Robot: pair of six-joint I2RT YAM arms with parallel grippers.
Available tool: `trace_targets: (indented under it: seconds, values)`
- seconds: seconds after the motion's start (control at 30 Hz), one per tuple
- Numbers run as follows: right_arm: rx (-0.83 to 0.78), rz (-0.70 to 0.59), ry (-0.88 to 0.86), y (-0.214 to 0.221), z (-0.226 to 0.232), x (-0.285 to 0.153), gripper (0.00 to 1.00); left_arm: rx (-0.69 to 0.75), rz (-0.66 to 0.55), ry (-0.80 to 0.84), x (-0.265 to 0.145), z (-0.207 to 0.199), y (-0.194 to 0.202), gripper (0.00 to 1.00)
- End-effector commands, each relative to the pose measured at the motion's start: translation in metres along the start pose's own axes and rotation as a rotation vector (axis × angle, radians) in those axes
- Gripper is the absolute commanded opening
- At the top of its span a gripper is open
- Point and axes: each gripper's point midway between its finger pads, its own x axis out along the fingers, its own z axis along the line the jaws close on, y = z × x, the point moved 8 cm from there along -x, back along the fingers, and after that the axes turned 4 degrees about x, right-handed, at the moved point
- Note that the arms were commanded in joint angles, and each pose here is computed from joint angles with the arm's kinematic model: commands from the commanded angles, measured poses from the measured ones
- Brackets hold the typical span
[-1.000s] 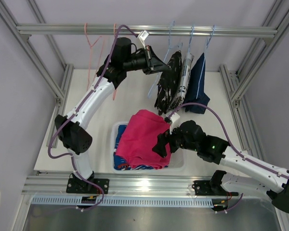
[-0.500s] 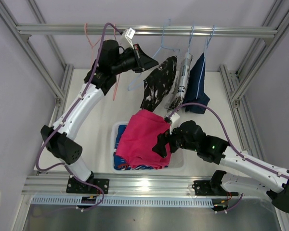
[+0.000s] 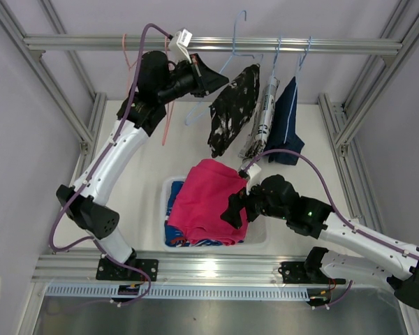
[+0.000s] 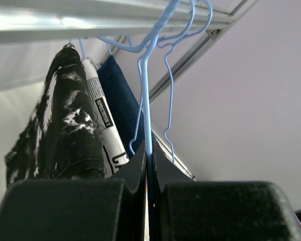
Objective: Remove the trousers from the hanger
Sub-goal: Pick up the hanger from the clothesline.
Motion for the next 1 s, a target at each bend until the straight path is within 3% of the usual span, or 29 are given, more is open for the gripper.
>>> trace_targets:
  seconds: [0.0,0.6,0.77,0.97]
  values:
    - [-0.030,-0.051,-0.045,-0.012,0.008,-0.006,0.93,0.199,-0.262,0.130,-0.028,-0.059,-0.064,0.00]
    - [-0.032,-0.120,0.095,-0.045,0.010,-0.022,0.93,0.408,-0.368,-0.118,-0.146,-0.132,-0.075,0.00]
    - [-0.029,-0.141,0.181,-0.059,0.011,-0.026,0.94,0.381,-0.386,-0.284,-0.173,-0.125,-0.062,0.00]
    - [-0.031,-0.191,0.249,-0.080,0.018,-0.030,0.94,0.370,-0.306,-0.524,-0.182,-0.092,-0.018,0.00]
